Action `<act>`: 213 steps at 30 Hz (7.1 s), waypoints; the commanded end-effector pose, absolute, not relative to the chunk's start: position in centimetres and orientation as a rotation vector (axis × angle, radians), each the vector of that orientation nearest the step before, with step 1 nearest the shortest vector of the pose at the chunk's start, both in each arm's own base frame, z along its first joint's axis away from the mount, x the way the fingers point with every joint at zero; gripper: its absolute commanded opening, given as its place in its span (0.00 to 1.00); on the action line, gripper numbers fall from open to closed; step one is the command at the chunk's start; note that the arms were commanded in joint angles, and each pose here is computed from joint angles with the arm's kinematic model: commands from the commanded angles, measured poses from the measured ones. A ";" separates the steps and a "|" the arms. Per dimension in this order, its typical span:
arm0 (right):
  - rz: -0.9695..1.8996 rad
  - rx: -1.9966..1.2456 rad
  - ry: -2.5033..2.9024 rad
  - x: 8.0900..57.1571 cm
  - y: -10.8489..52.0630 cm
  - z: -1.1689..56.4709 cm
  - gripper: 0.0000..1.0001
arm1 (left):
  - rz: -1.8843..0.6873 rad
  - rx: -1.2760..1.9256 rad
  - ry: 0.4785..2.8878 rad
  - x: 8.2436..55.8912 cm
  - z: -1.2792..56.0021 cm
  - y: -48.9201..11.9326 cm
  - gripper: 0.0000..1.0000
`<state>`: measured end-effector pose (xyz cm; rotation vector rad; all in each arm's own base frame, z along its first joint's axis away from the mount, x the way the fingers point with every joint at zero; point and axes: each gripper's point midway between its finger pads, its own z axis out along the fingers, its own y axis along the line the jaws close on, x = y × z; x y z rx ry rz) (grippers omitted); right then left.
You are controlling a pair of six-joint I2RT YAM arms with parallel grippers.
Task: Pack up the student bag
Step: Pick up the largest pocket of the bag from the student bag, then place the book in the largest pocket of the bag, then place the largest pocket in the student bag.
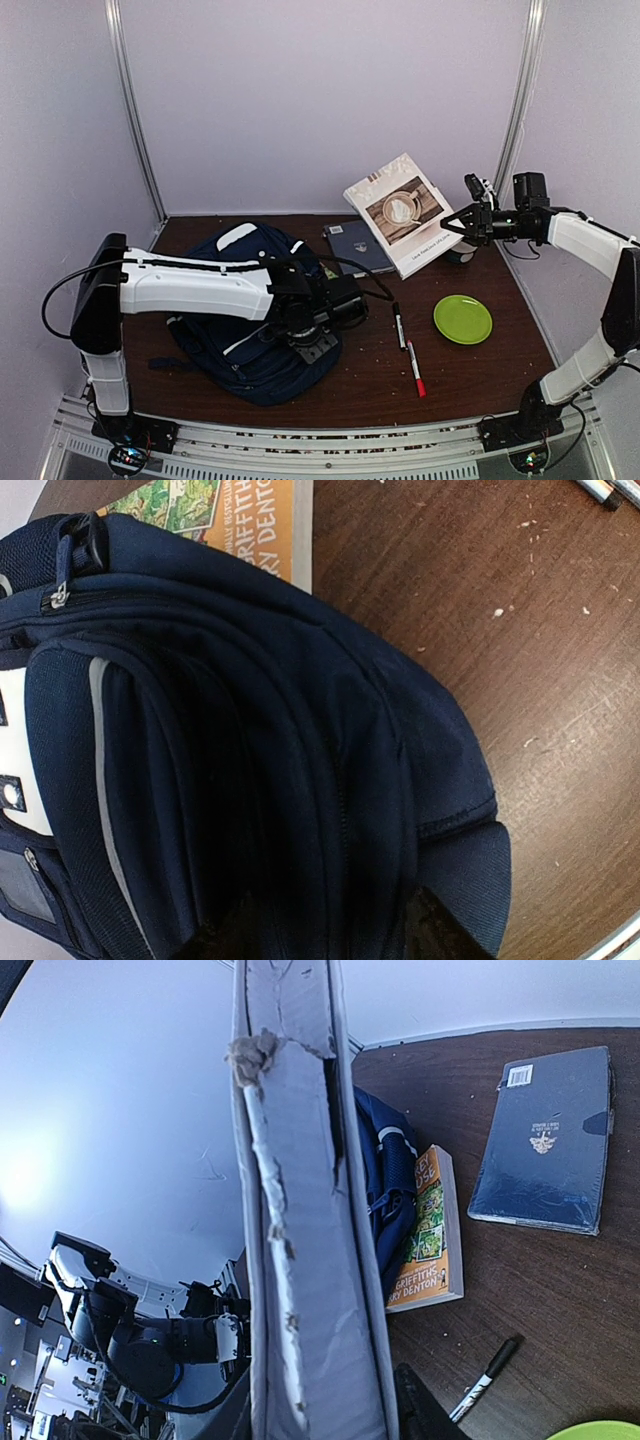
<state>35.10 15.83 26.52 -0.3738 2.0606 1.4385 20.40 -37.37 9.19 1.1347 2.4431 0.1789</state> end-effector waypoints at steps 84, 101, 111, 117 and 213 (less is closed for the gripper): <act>2.290 -0.304 2.457 25.0 41.3 20.1 0.19 | -0.232 0.528 2.076 27.5 27.8 -31.0 0.00; 2.330 -0.108 2.375 28.4 47.2 17.9 0.16 | -0.345 0.638 1.992 24.9 30.6 -32.8 0.00; 2.109 0.023 2.362 31.5 49.4 15.5 0.17 | -0.353 0.590 1.989 24.7 30.9 -31.8 0.00; 1.921 0.087 2.343 32.6 49.4 13.4 0.17 | -0.359 0.521 1.992 24.9 30.7 -31.2 0.00; 0.965 -0.429 2.540 42.4 29.8 10.2 0.55 | -0.195 0.275 2.359 23.4 19.5 -20.2 0.00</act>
